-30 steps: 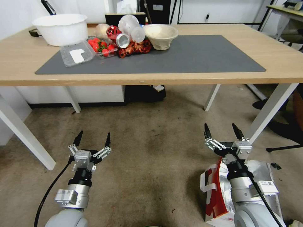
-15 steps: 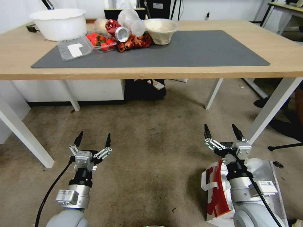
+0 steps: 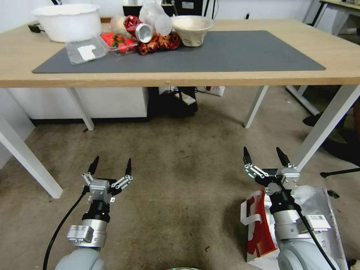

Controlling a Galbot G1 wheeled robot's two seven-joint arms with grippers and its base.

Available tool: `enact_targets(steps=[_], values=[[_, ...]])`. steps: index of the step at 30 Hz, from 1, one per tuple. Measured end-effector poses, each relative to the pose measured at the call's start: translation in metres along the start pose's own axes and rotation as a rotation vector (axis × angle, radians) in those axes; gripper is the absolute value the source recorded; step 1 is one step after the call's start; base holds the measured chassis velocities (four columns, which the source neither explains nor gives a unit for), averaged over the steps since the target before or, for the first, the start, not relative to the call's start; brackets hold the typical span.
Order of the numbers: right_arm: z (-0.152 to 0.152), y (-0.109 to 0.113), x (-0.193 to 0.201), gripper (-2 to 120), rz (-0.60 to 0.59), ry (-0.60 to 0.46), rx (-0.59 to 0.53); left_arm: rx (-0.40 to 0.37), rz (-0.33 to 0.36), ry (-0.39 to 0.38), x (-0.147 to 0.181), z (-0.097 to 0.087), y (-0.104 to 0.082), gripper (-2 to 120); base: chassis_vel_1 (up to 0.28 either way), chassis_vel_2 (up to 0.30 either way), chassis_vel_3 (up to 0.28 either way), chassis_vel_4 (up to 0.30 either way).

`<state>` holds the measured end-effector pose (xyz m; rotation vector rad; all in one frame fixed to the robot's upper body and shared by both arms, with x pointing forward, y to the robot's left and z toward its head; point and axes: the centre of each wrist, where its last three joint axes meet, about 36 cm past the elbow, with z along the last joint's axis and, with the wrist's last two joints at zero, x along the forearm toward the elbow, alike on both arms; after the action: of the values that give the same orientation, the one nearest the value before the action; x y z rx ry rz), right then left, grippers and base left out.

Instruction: Pick up the food delivery bag from the floor and place it on the table.

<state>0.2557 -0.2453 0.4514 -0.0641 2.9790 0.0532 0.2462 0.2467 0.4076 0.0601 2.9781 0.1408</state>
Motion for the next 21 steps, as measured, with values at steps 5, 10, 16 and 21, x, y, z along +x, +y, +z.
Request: enact_targets(steps=[5, 10, 16, 21], values=[[0.0005, 0.0006, 0.0006, 100, -0.001, 0.002, -0.002, 0.000, -0.001, 0.000, 0.0006, -0.0001, -0.0005, 99, 0.000, 0.000, 0.000, 0.000], [0.0012, 0.0003, 0.0003, 100, -0.001, 0.003, -0.002, 0.011, 0.001, -0.014, -0.0004, -0.0004, -0.0002, 100, 0.000, 0.000, 0.000, 0.000], [0.0004, -0.0042, -0.0010, 100, 0.001, 0.001, 0.004, 0.023, -0.003, -0.060, -0.0040, 0.0016, 0.0017, 100, 0.000, 0.000, 0.000, 0.000], [-0.0006, -0.0092, -0.0003, 100, 0.004, 0.006, 0.021, 0.018, -0.010, -0.064, -0.0051, 0.0018, 0.0046, 100, 0.000, 0.000, 0.000, 0.000]])
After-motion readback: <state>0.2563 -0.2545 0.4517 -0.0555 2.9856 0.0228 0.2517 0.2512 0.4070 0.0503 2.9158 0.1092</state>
